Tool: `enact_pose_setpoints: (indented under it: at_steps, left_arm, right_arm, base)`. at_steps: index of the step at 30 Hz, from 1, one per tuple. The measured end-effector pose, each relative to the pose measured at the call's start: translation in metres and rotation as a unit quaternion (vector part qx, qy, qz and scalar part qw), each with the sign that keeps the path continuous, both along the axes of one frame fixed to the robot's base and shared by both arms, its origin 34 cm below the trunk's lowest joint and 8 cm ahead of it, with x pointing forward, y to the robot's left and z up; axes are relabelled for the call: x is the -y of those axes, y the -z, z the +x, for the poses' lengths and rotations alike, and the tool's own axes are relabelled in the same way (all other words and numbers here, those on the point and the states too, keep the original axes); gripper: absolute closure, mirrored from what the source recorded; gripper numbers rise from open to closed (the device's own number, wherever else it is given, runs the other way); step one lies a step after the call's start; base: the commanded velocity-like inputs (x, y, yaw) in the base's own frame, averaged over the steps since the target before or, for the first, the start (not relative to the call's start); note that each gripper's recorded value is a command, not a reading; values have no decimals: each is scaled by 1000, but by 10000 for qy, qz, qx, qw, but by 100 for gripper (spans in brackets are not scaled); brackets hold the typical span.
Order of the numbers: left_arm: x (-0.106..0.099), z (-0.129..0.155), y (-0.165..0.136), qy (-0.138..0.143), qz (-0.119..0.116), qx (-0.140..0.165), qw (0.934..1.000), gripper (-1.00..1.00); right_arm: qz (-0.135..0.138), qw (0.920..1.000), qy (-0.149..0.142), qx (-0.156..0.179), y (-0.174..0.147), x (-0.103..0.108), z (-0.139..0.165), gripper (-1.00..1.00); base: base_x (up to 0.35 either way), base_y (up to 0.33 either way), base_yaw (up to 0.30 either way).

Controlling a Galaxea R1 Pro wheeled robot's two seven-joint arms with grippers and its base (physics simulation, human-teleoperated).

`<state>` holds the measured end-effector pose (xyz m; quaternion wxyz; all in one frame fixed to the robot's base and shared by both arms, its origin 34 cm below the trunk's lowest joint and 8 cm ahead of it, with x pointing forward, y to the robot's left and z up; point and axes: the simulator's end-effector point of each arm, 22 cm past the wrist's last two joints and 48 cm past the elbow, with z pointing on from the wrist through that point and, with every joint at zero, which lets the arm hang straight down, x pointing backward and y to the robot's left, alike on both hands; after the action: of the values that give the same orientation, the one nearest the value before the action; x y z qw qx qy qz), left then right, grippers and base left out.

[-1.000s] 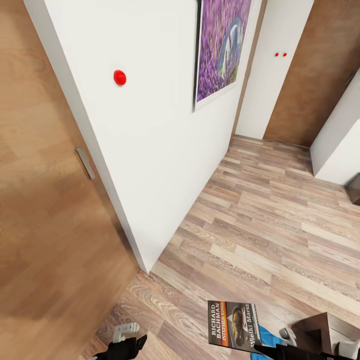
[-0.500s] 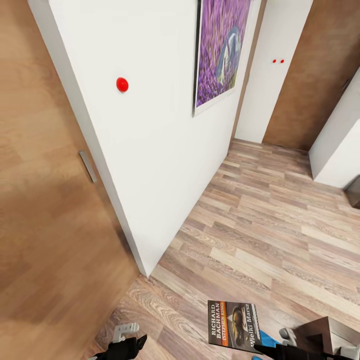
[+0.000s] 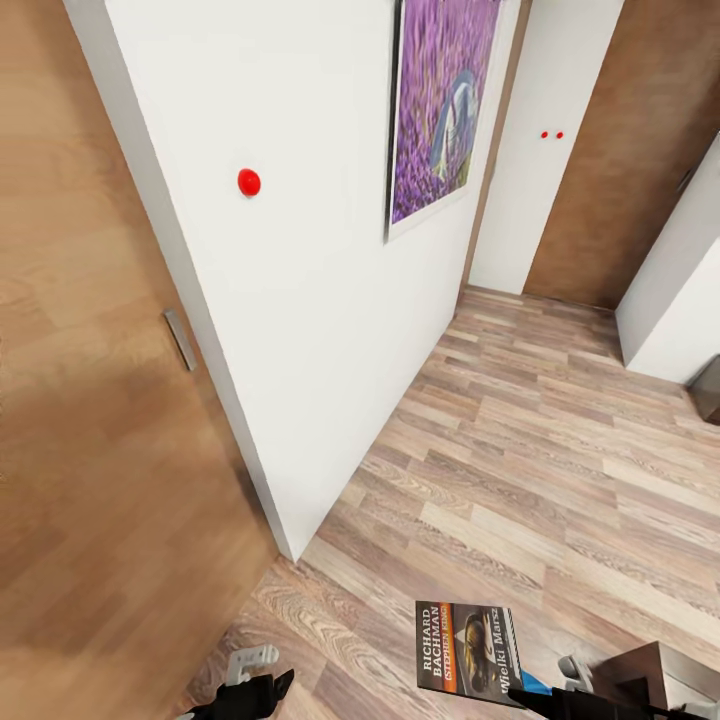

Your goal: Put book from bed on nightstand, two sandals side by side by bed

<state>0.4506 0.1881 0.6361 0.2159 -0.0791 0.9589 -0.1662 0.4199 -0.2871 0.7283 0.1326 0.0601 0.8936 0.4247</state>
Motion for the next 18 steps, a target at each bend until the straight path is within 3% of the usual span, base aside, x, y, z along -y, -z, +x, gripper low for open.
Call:
enact_pose_setpoints:
  at_steps: [18]
  left_arm:
    - [0,10,-10,1,-1,146,9999,-100]
  right_arm:
    - [0,9999,-2,145,-9,0,8,100]
  base:
    - [0,0,0]
